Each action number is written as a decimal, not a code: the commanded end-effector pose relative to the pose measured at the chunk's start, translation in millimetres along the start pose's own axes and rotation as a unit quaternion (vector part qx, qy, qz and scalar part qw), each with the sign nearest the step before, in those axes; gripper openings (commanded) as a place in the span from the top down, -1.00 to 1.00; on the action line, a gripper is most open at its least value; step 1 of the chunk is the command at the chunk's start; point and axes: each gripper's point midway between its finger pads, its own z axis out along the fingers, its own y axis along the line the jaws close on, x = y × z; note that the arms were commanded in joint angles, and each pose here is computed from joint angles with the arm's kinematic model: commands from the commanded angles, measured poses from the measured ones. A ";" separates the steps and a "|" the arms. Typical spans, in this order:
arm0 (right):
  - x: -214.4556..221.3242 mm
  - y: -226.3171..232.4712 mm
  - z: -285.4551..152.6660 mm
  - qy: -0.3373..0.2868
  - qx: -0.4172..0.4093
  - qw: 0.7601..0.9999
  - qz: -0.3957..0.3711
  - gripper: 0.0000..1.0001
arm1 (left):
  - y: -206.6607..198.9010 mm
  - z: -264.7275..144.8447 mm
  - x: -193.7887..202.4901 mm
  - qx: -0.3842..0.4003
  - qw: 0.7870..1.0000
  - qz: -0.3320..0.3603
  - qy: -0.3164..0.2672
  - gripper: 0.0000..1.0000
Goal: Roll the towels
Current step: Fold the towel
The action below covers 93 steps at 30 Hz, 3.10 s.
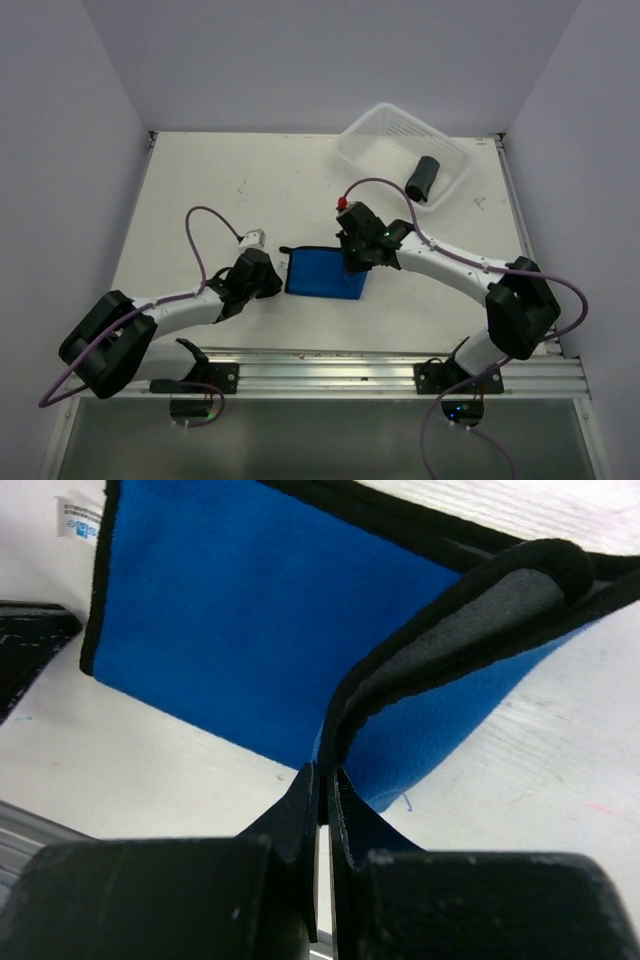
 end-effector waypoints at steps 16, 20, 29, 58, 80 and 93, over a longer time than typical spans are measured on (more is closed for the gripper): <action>-15.1 110.2 31.4 0.002 -0.075 0.997 -0.023 1.00 | -17.7 4.6 8.0 0.061 0.998 -0.024 0.002 0.74; -14.6 121.7 33.8 0.003 -0.080 0.996 -0.031 1.00 | -16.0 4.1 11.2 0.061 0.998 -0.023 0.006 0.73; -13.4 135.4 45.4 0.008 -0.076 0.996 -0.041 1.00 | -15.4 4.2 12.8 0.062 0.998 -0.023 0.008 0.73; -3.9 55.8 8.2 -0.038 0.021 0.999 0.001 0.61 | -19.5 -36.2 -25.9 0.056 0.997 -0.010 -0.047 0.70; 50.5 33.6 55.1 0.019 0.027 0.999 0.032 0.70 | -76.3 -25.5 -30.2 0.154 0.987 0.002 -0.036 0.72; -11.6 36.6 24.2 -0.027 0.032 0.999 0.029 0.60 | -80.3 -23.5 -17.7 0.162 0.986 0.014 -0.036 0.72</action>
